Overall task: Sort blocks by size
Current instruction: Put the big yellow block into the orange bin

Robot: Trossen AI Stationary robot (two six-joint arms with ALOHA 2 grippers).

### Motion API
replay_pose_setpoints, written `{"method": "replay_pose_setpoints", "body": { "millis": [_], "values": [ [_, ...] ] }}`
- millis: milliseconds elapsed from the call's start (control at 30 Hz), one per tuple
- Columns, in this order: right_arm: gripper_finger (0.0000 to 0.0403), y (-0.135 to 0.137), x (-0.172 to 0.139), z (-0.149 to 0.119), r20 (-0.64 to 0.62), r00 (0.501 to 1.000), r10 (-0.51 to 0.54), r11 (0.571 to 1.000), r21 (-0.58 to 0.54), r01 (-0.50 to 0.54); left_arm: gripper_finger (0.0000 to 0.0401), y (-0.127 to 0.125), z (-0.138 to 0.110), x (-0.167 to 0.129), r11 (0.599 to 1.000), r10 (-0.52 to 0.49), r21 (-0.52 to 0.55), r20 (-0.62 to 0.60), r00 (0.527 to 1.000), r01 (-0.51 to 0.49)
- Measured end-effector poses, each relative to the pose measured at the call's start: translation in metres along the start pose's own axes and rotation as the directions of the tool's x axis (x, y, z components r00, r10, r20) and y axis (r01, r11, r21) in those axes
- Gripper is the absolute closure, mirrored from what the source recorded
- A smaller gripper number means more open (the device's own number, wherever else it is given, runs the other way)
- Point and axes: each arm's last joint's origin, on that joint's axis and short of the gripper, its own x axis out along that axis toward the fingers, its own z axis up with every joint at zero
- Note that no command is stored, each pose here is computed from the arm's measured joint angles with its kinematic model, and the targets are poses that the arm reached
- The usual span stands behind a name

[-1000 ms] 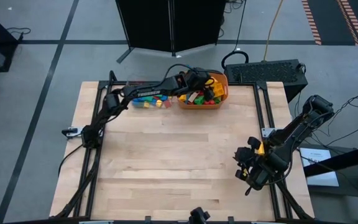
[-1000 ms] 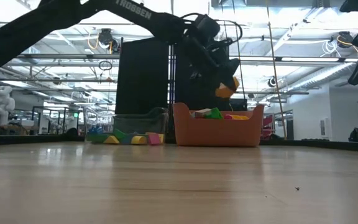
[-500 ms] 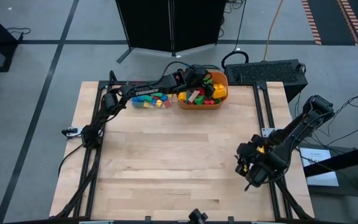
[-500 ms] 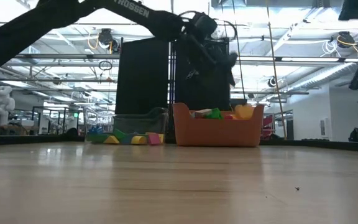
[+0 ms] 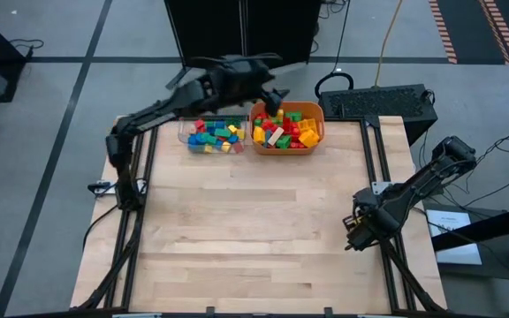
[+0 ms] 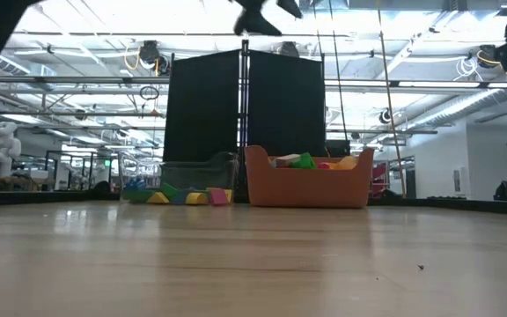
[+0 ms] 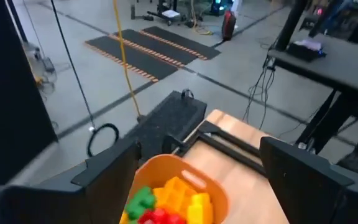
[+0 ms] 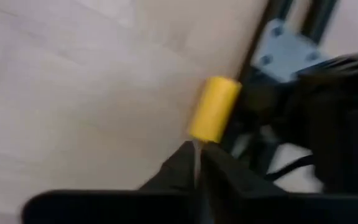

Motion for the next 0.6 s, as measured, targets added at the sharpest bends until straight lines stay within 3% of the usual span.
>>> {"method": "replay_pose_setpoints", "body": {
  "millis": [200,367,600],
  "values": [
    [0.04,0.016,0.004,-0.001,0.0,0.997,0.075,0.979,0.19,-0.073,0.0063,0.004,0.019,-0.044,0.991,0.001,0.133,0.012,1.0,-0.003],
    [0.0402,0.024,0.014,-0.004,-0.034,0.995,-0.09,0.965,0.243,0.096,0.0063,0.007,0.025,-0.065,0.975,0.031,0.219,0.011,0.999,-0.033],
    [0.0402,0.044,0.033,-0.01,-0.079,0.967,-0.241,0.936,0.243,0.253,0.0063,0.014,0.022,-0.068,0.973,0.057,0.226,-0.036,0.998,-0.047]
  ]
}}
